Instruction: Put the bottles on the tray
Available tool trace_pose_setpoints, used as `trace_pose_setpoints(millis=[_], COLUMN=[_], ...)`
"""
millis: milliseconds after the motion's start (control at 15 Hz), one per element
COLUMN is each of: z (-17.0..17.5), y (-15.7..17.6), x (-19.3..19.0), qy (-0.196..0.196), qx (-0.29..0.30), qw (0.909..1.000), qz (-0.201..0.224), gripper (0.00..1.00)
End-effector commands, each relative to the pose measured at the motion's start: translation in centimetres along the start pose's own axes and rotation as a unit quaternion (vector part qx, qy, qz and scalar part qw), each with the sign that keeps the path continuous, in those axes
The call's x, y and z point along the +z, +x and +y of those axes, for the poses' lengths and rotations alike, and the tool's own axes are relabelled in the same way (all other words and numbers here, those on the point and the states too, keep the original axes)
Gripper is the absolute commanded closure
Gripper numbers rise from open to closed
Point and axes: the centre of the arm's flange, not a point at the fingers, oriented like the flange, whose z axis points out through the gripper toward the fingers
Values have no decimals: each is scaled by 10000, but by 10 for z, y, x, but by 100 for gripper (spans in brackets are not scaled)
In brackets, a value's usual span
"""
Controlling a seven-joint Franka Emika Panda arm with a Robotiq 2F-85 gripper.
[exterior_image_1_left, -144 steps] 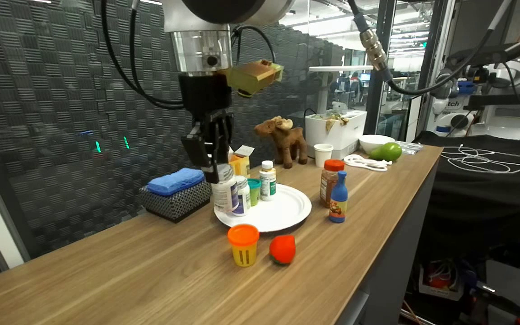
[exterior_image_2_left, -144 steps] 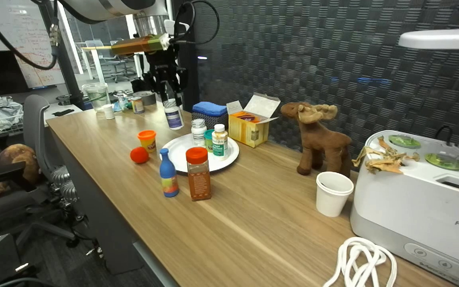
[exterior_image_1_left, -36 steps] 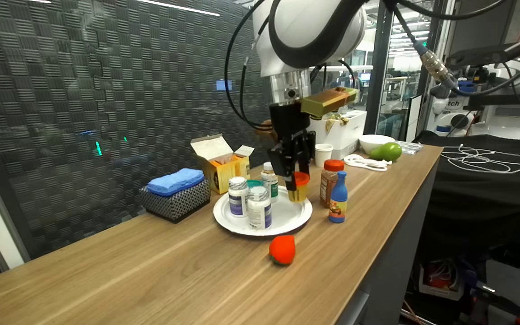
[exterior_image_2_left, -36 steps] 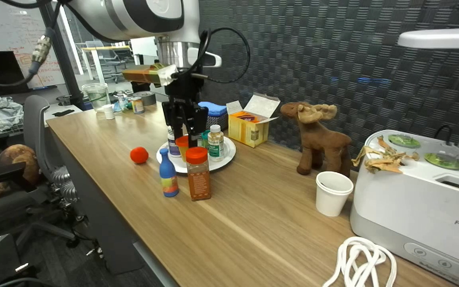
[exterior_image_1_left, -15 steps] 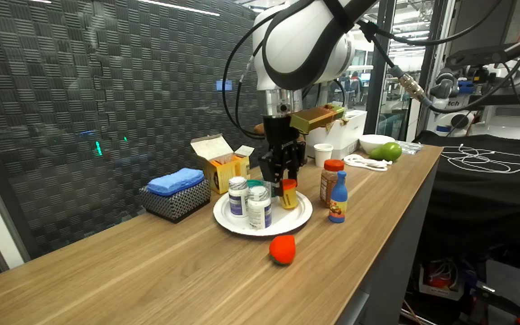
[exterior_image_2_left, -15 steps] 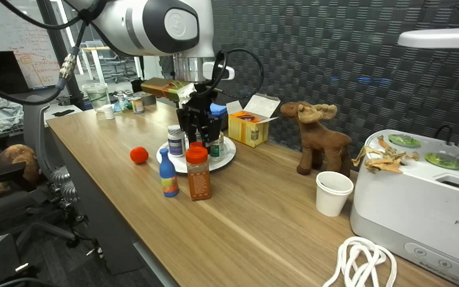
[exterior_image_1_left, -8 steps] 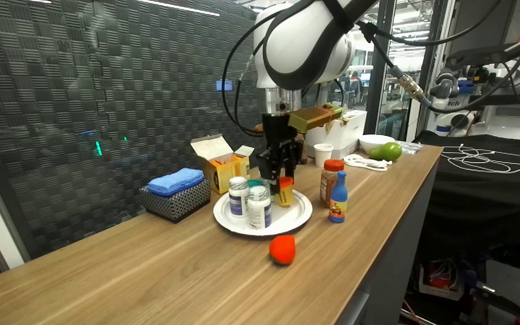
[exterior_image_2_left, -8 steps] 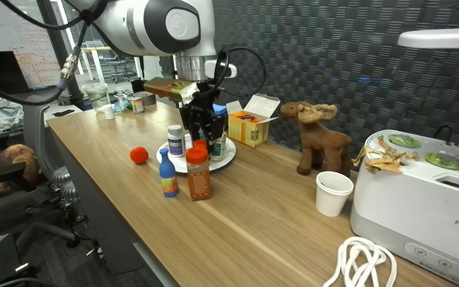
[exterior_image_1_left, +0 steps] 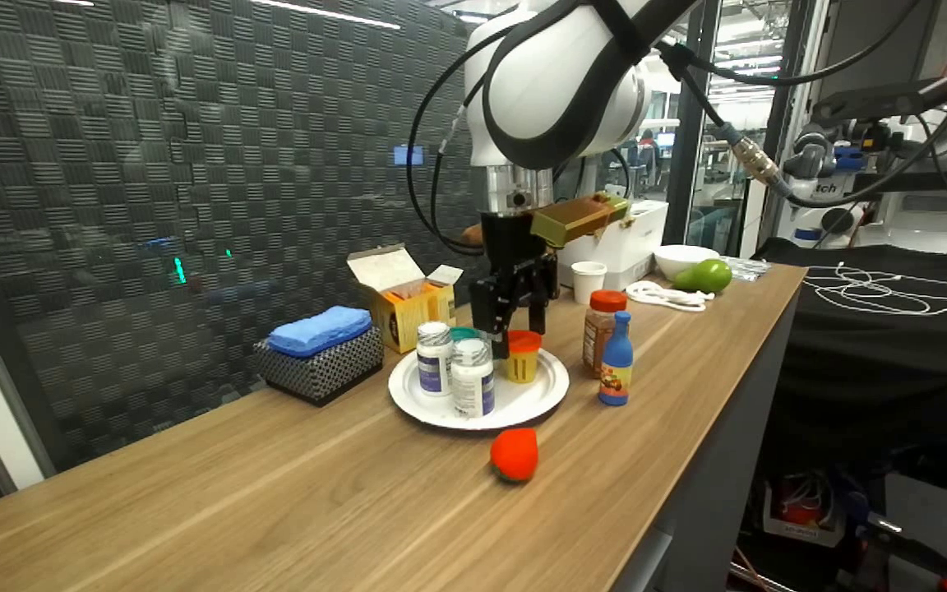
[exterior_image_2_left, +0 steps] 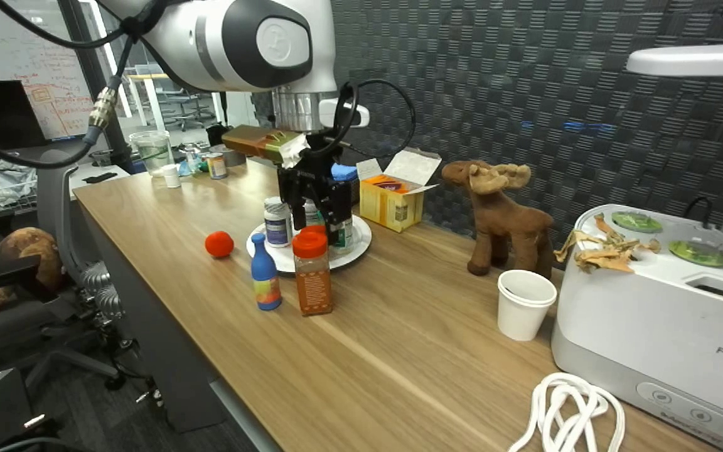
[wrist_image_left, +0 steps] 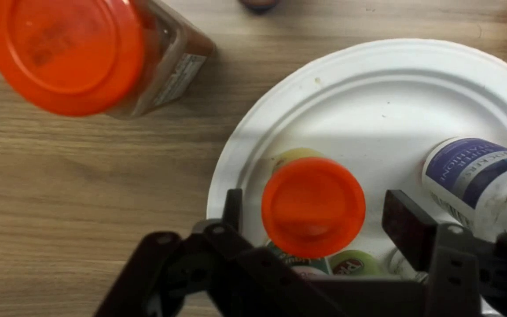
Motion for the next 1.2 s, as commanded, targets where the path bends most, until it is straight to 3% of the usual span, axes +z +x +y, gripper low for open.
trace_pose_setpoints(millis=[0, 200, 533, 800, 1133], z=[-1, 1, 21, 42, 64], y=[-17, -27, -52, -77, -88], x=[-34, -75, -121, -122, -94], qy=[15, 138, 57, 27, 18], qx=[-9, 107, 832, 1503, 1972], qw=[9994, 9985, 9939, 9877, 9804], qz=[353, 526, 721, 419, -32], gripper=[0, 0, 0, 0, 0])
